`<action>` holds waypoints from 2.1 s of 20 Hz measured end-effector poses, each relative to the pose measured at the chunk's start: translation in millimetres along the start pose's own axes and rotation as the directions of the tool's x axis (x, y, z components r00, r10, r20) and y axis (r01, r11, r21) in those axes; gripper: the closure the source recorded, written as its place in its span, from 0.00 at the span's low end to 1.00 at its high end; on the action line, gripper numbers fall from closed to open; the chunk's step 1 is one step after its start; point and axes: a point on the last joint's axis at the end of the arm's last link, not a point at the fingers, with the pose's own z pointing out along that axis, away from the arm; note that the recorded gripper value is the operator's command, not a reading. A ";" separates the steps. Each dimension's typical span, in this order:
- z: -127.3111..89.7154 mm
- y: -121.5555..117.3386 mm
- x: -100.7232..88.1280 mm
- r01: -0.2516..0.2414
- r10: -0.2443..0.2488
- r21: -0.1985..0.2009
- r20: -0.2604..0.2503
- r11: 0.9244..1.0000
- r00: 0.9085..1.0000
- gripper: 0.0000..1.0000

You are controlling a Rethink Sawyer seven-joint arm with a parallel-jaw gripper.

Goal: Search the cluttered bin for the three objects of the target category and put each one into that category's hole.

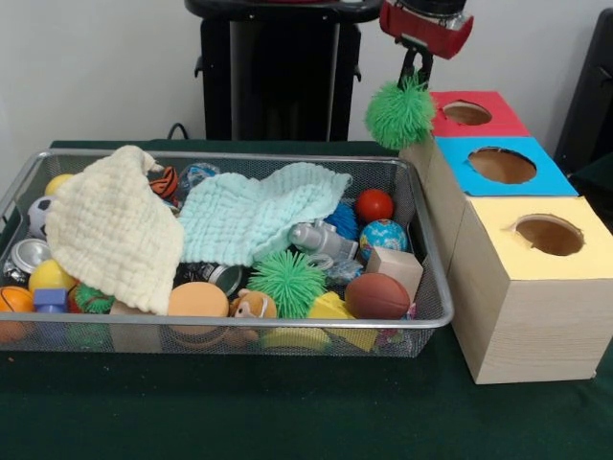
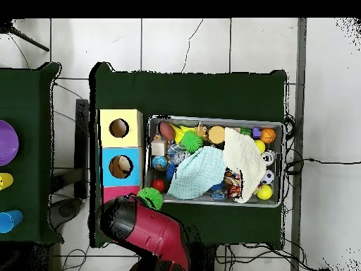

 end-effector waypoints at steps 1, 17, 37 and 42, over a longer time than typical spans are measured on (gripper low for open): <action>-2.7 1.5 1.8 -0.002 0.002 0.000 0.002 1.000 1.000 1.00; -41.0 33.0 43.7 -0.053 0.053 0.010 -0.011 0.999 0.999 1.00; 13.6 -25.4 -59.8 -0.263 0.263 -0.001 -0.025 0.965 0.964 1.00; 26.5 -21.1 -55.9 -0.238 0.238 0.014 -0.036 0.971 0.971 1.00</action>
